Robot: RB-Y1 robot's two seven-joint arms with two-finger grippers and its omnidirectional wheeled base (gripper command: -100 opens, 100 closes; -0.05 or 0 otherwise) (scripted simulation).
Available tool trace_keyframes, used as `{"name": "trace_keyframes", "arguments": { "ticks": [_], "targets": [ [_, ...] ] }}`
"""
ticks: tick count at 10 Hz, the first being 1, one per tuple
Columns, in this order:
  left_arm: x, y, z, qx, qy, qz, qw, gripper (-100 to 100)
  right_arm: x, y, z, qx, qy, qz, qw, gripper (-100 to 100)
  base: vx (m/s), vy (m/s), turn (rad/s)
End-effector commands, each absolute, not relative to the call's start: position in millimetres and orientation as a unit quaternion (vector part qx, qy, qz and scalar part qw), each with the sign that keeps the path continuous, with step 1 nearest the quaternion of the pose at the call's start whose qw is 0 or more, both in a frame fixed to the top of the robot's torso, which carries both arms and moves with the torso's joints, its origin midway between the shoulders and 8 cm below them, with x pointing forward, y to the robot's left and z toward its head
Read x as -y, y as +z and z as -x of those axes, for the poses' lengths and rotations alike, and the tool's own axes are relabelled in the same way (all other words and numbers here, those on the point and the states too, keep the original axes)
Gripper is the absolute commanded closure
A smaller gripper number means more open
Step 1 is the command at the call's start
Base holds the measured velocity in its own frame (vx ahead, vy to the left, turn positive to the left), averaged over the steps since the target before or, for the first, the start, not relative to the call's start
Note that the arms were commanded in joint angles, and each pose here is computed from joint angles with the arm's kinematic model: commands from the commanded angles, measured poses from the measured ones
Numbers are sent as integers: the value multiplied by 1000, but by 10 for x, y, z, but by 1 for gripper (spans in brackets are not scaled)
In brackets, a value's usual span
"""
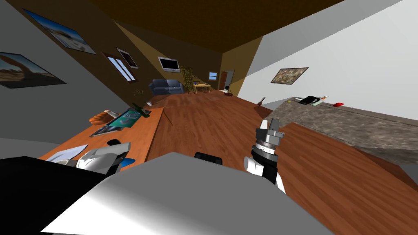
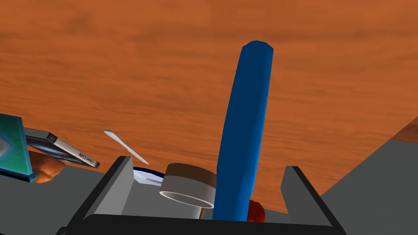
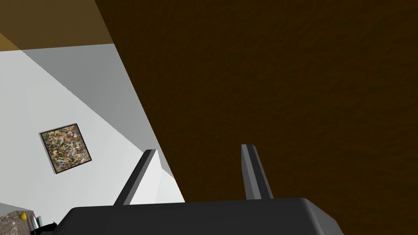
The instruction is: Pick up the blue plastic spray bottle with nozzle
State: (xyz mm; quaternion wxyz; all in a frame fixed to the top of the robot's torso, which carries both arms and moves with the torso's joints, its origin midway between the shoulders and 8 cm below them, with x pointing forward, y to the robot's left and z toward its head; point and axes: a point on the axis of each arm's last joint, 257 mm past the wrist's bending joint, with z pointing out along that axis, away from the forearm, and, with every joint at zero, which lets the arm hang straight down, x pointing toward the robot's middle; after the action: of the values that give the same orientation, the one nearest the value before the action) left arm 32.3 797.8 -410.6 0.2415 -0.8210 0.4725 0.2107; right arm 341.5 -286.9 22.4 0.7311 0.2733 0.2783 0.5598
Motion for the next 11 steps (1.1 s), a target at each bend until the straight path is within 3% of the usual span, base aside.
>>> {"name": "trace_keyframes", "arguments": {
  "ticks": [1, 4, 5, 9, 10, 11],
  "targets": [
    [-7964, -4138, -363, -484, 210, 814, 243, -100, 2869, 224, -3415, -278, 560, -273, 731, 0, 77, 1, 182],
    [-7956, -4153, -380, -489, 209, 811, 243, -100, 2870, 223, -3415, -278, 560, -273, 731, 0, 63, -4, 101],
    [-7957, -4154, -380, -491, 210, 810, 243, 100, 2869, 224, -3415, -278, 560, -273, 731, 0, 7, -1, -9],
    [-7959, -4151, -385, -491, 209, 810, 244, 100, 2869, 224, -3416, -278, 560, -273, 731, 0, 1, 0, 0],
    [-7958, -4152, -385, -491, 209, 810, 244, 0, 2869, 224, -3416, -278, 560, -273, 731, 0, 0, 0, 0],
    [-7977, -4108, -328, -482, 213, 815, 240, 100, 2869, 224, -3416, -278, 560, -273, 731, 0, -105, -8, -305]
  ]
}}
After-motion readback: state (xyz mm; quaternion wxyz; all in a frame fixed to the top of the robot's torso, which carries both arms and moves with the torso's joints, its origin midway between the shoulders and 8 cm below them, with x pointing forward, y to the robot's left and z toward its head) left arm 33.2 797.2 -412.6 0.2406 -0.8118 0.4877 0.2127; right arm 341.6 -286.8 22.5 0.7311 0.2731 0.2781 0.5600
